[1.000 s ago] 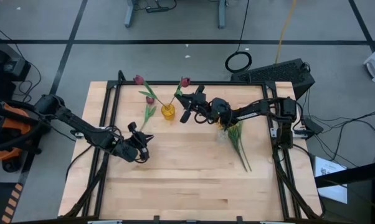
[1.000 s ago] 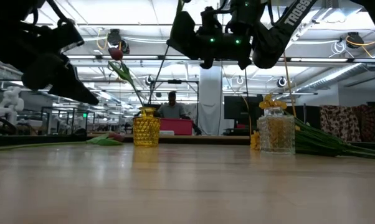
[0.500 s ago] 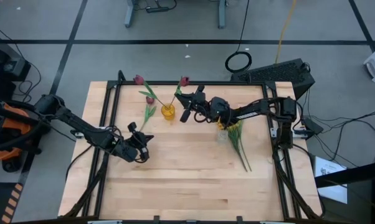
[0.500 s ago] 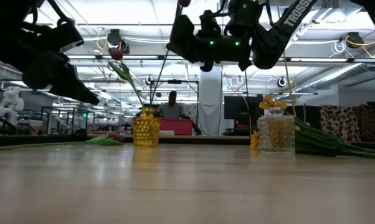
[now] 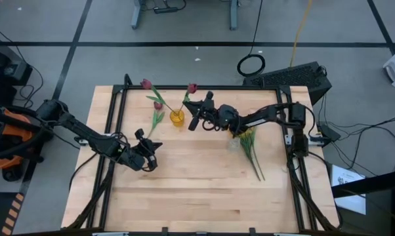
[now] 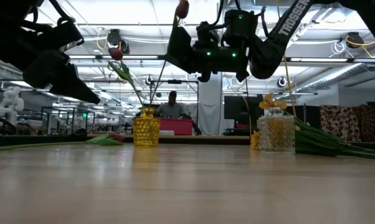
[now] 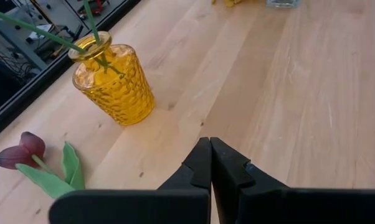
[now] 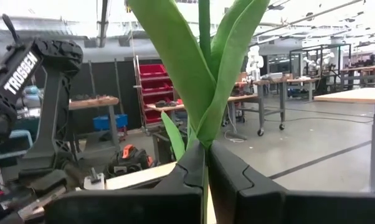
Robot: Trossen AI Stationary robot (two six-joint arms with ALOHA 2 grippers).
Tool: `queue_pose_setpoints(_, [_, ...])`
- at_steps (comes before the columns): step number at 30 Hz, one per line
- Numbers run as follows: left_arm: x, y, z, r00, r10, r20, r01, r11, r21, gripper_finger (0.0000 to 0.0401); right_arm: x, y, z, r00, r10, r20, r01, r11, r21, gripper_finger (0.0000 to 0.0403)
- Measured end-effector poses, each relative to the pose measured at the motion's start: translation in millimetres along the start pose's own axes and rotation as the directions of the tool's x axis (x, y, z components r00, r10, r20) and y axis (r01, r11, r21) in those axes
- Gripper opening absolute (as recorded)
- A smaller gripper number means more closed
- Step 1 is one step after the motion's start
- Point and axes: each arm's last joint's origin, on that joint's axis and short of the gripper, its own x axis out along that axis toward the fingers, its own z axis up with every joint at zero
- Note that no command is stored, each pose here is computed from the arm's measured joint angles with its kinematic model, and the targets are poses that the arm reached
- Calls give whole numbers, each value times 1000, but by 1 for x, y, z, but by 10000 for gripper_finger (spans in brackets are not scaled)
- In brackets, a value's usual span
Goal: Sort flowers into vase by color
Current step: Put the red flower into the yellow vase
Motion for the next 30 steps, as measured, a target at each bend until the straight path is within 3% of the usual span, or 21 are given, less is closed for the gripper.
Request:
queue_pose_setpoints(14, [0, -1, 0, 1000, -16, -5, 16, 1000, -3, 2, 8, -1, -23, 999, -7, -35, 9, 999, 49, 3])
queue_pose_setpoints(30, [0, -2, 1, 1000, -31, 0, 31, 999, -15, 18, 18, -1, -32, 984, -75, -162, 83, 996, 42, 92])
